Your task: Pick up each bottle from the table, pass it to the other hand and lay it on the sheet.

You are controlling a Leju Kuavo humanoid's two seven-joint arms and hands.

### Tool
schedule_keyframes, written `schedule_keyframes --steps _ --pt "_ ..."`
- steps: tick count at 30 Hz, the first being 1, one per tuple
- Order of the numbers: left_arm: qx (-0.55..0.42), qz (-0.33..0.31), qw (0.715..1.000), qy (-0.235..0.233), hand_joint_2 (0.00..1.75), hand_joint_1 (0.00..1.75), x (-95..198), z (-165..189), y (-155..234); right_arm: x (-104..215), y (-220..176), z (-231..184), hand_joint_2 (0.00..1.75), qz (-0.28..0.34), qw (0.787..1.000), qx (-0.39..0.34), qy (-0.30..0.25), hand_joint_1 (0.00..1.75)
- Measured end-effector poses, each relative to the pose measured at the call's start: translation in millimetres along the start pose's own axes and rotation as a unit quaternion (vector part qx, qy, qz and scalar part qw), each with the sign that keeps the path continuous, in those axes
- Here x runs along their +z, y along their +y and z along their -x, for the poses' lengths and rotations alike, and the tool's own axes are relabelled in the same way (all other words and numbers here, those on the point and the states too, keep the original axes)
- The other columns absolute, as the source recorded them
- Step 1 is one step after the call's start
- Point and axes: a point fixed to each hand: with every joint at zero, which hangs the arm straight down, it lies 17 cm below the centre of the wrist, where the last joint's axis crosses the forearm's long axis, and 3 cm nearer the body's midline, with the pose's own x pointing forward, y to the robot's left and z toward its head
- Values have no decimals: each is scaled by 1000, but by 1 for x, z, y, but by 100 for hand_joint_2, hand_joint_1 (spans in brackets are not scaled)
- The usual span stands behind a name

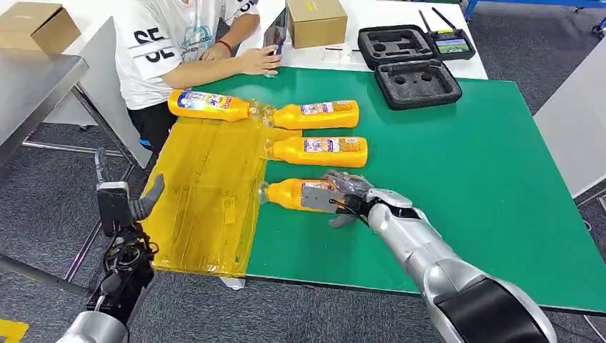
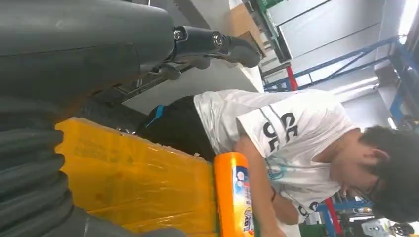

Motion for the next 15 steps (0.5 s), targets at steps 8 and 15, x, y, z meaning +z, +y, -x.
schedule_keyframes --steps 8,15 --pt "1 6 1000 6 175 0 4 4 -2 2 5 11 175 -10 1000 14 18 152" --pt "5 9 1000 11 175 0 3 6 -6 5 16 22 175 -31 998 47 31 175"
